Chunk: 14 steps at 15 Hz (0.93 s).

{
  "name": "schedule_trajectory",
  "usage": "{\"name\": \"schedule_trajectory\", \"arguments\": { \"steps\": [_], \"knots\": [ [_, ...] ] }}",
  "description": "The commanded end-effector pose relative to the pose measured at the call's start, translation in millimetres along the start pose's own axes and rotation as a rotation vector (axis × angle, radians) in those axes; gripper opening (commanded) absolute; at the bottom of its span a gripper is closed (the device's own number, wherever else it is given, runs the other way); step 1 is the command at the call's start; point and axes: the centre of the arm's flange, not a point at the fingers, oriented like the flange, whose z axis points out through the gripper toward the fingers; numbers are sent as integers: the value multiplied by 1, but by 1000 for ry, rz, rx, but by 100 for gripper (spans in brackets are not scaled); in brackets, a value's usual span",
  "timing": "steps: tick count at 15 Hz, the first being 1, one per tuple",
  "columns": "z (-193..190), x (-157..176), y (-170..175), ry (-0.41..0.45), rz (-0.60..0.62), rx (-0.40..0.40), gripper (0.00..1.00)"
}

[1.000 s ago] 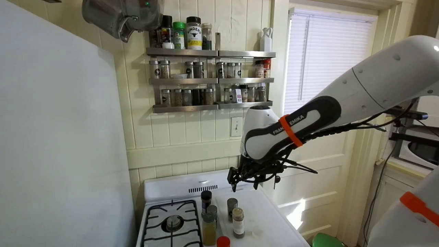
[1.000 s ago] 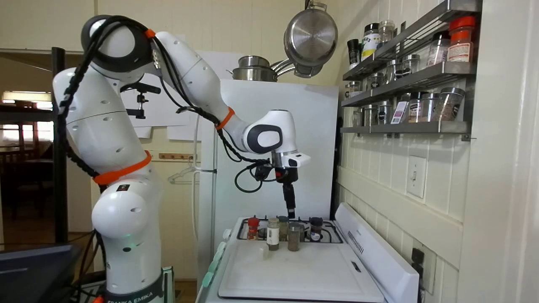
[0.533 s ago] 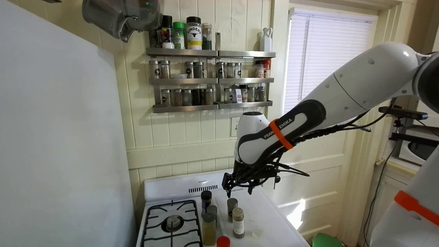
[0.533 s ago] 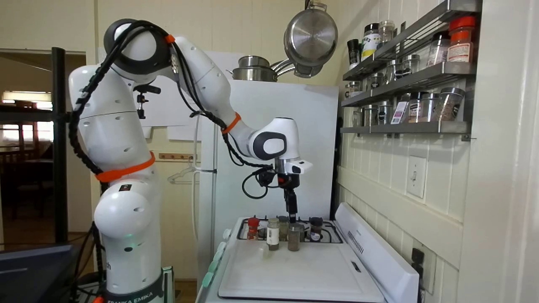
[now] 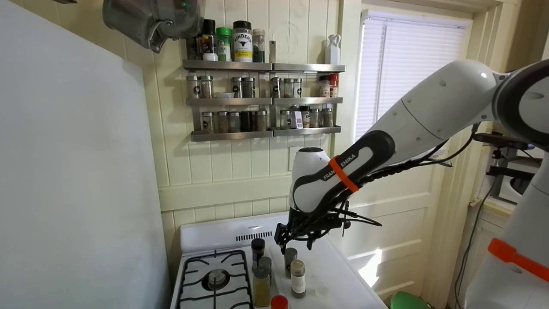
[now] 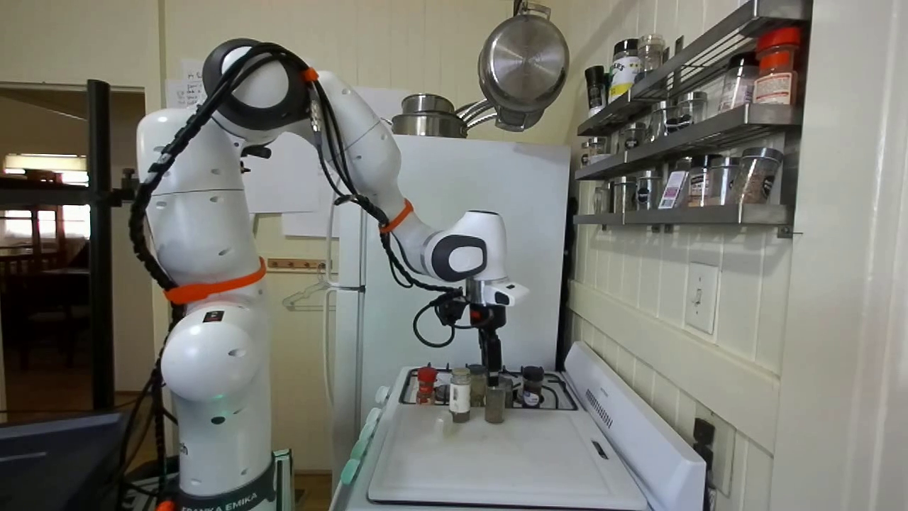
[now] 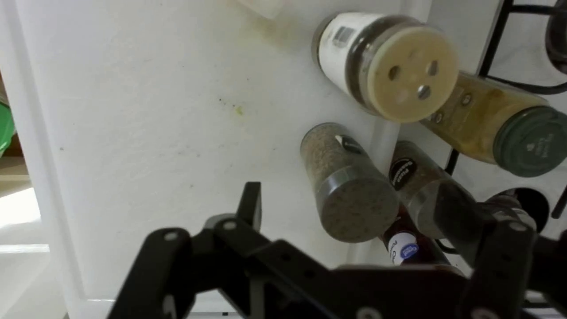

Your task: Pick up the bottle from the stove and put it on the shelf

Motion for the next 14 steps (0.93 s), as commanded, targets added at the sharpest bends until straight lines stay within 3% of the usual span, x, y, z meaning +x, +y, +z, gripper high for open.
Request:
{"name": "schedule_trajectory", "arguments": {
  "steps": [1, 4, 6, 10, 12, 13, 14],
  "knots": [
    [14, 6, -6, -3, -19, 8, 100],
    [19, 8, -9, -6, -23, 12, 97],
    [21, 9, -9, -6, -24, 14, 90],
    [25, 11, -10, 0, -25, 14, 100],
    [26, 13, -10, -2, -26, 12, 95],
    [27, 14, -11, -4, -27, 13, 75],
    [27, 14, -11, -4, -28, 14, 75]
  ]
}}
